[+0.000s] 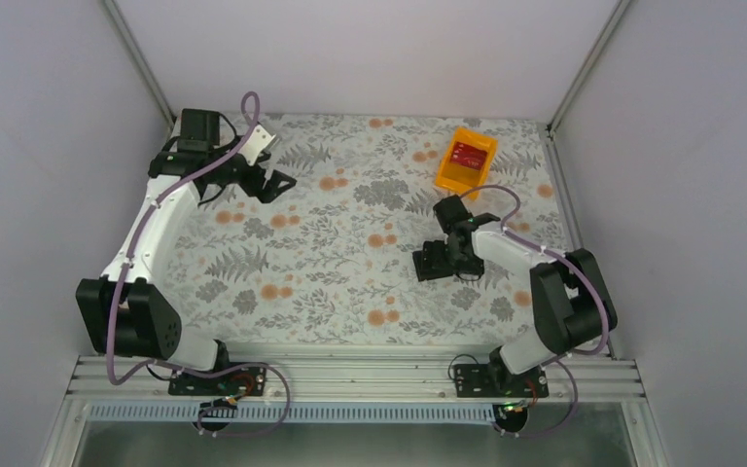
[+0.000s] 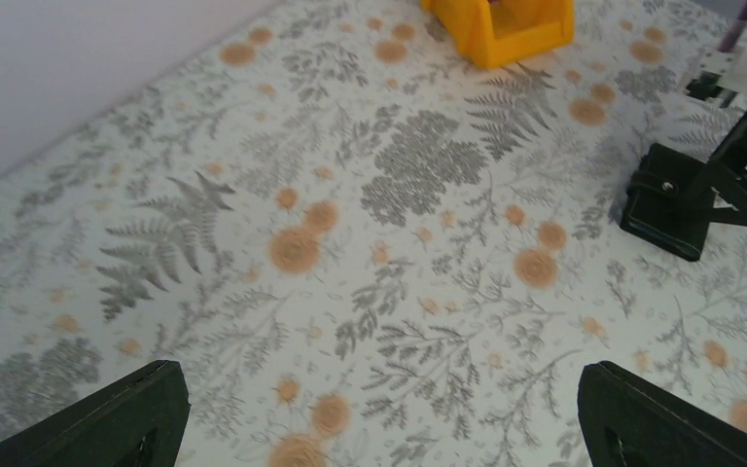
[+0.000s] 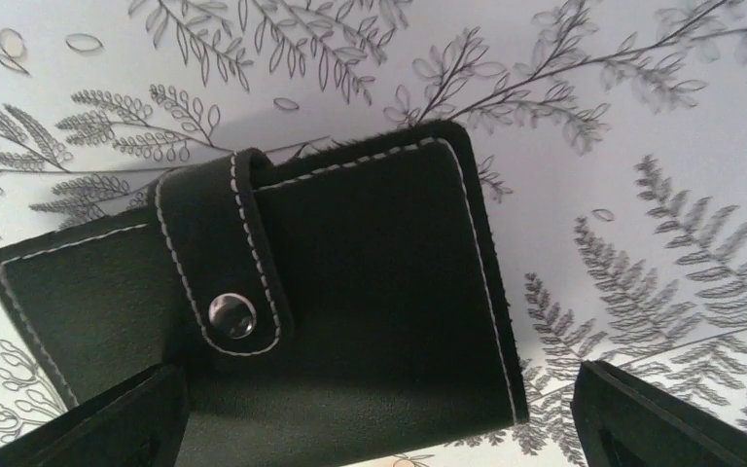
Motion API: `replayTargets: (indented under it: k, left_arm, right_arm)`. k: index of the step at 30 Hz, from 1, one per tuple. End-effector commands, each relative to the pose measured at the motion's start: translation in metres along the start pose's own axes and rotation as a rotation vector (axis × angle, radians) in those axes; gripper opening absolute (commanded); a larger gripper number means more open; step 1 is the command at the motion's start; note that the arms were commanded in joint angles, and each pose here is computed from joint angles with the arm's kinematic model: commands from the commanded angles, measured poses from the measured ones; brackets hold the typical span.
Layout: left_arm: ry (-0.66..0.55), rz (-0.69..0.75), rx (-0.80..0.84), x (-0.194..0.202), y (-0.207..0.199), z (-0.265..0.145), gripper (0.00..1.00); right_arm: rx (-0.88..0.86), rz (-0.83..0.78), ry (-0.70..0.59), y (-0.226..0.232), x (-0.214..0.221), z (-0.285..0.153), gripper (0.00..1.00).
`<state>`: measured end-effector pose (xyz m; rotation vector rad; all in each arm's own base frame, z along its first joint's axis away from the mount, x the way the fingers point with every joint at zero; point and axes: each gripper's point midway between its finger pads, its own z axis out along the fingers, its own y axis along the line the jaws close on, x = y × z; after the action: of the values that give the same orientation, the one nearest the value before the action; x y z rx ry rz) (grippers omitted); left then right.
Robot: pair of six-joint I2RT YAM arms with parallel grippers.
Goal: Take the credit cards out of the card holder
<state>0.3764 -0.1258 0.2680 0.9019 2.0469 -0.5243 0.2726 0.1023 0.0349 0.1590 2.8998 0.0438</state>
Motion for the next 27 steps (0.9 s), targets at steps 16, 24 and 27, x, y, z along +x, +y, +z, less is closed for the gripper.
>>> replayTargets:
  k: [16,24,27]
  left_arm:
    - [-0.003,-0.054,0.152,0.013,-0.034,0.008,1.00]
    - [0.059,-0.386,0.218,0.049,-0.017,0.063,1.00]
    - [0.107,-0.448,0.224,0.075,-0.014,0.084,0.97]
  right_arm:
    - [-0.558,0.121,0.122,0.079,0.016,-0.001,0.95]
    - [-0.739,0.153,0.128,0.184,0.036,-0.031,0.95]
    - [-0.730,0.050,0.175,0.215,0.046,-0.023,0.96]
